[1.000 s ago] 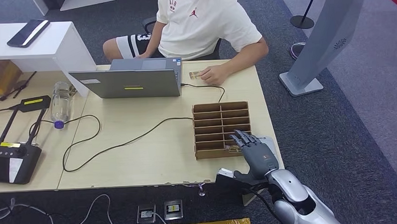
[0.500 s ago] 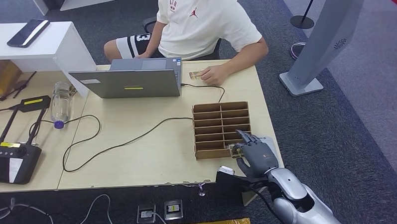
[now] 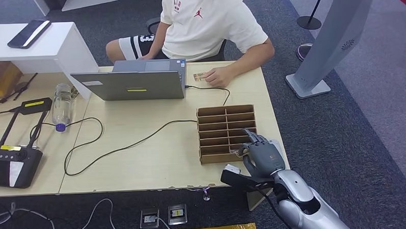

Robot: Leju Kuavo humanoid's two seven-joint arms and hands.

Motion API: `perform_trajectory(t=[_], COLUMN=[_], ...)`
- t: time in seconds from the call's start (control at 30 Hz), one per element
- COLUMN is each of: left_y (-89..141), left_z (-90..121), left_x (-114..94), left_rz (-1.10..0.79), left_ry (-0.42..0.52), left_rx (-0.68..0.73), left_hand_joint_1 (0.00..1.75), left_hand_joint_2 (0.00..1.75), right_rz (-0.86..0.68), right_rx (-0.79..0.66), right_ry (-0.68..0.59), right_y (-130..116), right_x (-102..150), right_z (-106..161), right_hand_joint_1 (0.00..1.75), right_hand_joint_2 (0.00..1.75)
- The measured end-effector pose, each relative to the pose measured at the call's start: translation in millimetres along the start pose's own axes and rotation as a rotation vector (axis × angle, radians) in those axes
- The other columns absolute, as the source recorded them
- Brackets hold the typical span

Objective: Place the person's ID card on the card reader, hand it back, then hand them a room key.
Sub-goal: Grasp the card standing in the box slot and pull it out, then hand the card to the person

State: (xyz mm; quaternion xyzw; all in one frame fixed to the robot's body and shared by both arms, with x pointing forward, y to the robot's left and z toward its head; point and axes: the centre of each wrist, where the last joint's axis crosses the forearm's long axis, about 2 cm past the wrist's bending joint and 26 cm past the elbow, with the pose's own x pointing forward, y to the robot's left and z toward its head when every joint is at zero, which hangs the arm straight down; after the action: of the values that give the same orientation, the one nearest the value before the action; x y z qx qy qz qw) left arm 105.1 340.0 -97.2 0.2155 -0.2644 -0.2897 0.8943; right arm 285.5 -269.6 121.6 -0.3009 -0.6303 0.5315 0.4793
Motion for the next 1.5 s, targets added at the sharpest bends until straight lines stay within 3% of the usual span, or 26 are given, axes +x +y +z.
perform_trajectory(t=[0.63, 1.03, 1.5], left_y=[-3.2, -4.5, -6.2], left_z=[0.8, -0.1, -0.1], left_x=[2.0, 7.9, 11.4], left_rz=[-0.013, -0.025, -0.016], left_ry=[-0.009, -0.026, -0.030], left_rx=[-0.005, -0.002, 0.008], left_hand_joint_1=[0.00, 0.00, 0.00], left_hand_joint_2=[0.00, 0.00, 0.00], right_rz=[0.008, 0.039, 0.065], right_rx=[-0.171, -0.395, -0.452], right_ry=[0.038, 0.016, -0.013], right_y=[-8.3, -55.8, -68.4], right_x=[-8.8, -37.4, -42.8], right_z=[-1.5, -21.6, -38.4], right_hand_joint_1=[1.75, 1.75, 1.75], right_hand_joint_2=[1.75, 1.75, 1.75])
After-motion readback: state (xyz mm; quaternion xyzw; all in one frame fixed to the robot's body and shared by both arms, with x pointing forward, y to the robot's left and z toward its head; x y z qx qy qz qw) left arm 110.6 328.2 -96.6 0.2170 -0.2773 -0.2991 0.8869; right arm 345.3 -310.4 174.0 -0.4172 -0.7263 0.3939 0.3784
